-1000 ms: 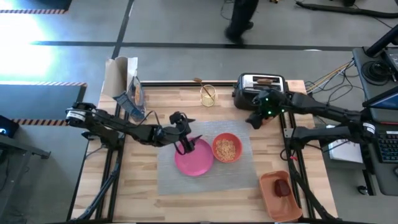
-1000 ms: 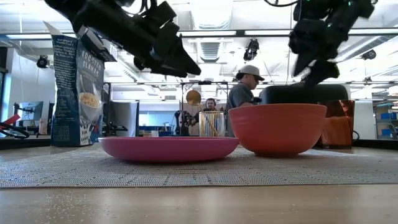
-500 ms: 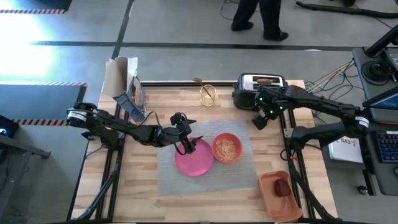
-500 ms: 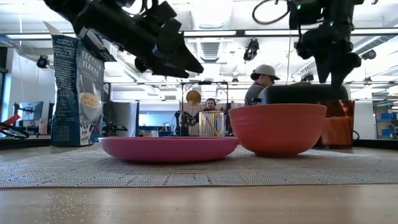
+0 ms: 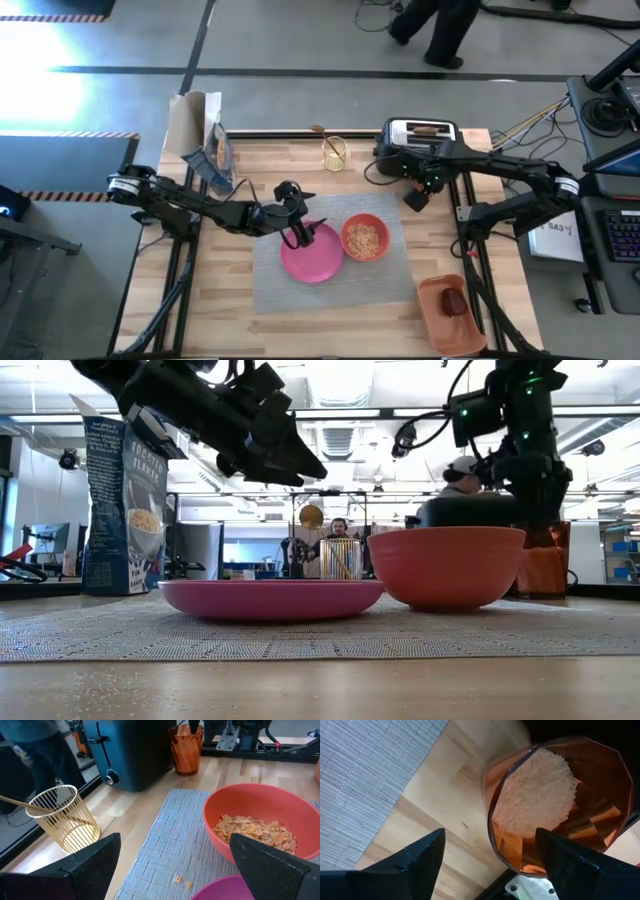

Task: Arrange a breakfast setting
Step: Put the orange cup on the gray table mat to the top left of the orange bowl

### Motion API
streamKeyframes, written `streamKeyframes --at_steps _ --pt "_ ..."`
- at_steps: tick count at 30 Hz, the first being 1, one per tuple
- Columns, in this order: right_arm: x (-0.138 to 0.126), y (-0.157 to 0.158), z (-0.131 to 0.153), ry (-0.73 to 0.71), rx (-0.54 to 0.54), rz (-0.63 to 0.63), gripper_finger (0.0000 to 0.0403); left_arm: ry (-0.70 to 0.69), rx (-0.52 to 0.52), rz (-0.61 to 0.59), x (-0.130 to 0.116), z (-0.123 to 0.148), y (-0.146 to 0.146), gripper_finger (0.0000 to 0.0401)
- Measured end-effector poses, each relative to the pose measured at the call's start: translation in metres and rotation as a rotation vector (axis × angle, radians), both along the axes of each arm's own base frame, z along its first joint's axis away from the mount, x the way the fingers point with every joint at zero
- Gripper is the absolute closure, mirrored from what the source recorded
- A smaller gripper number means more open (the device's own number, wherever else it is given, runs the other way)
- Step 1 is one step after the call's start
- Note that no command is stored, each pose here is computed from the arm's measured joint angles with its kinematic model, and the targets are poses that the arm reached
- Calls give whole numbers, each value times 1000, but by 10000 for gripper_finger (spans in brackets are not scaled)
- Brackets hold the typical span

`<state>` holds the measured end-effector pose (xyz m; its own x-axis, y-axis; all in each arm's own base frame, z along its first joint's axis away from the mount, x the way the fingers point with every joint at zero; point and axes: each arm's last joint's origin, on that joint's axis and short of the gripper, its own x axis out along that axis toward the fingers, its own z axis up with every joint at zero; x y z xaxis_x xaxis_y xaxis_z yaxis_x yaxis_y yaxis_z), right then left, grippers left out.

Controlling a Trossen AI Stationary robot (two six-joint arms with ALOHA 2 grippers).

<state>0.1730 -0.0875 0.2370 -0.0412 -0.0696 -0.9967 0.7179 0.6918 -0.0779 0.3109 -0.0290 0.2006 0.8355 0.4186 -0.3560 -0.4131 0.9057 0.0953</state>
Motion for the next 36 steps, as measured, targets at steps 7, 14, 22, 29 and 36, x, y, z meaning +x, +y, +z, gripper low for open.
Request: streamKeyframes --at_steps 7,14,22,29,36 --pt "1 0 -1 -2 -1 7 156 1 0 1 0 0 0 44" --pt "2 -1 -1 -8 -4 9 222 3 1 1 0 -1 0 44" --pt "4 -2 -3 -28 -14 29 277 4 -4 -4 0 -1 -1 44" --pt "4 -2 -4 -32 -16 37 323 6 -13 -24 0 -1 -1 44" --pt "4 -2 -4 -34 -20 55 387 4 -13 -34 -1 -1 -4 44"
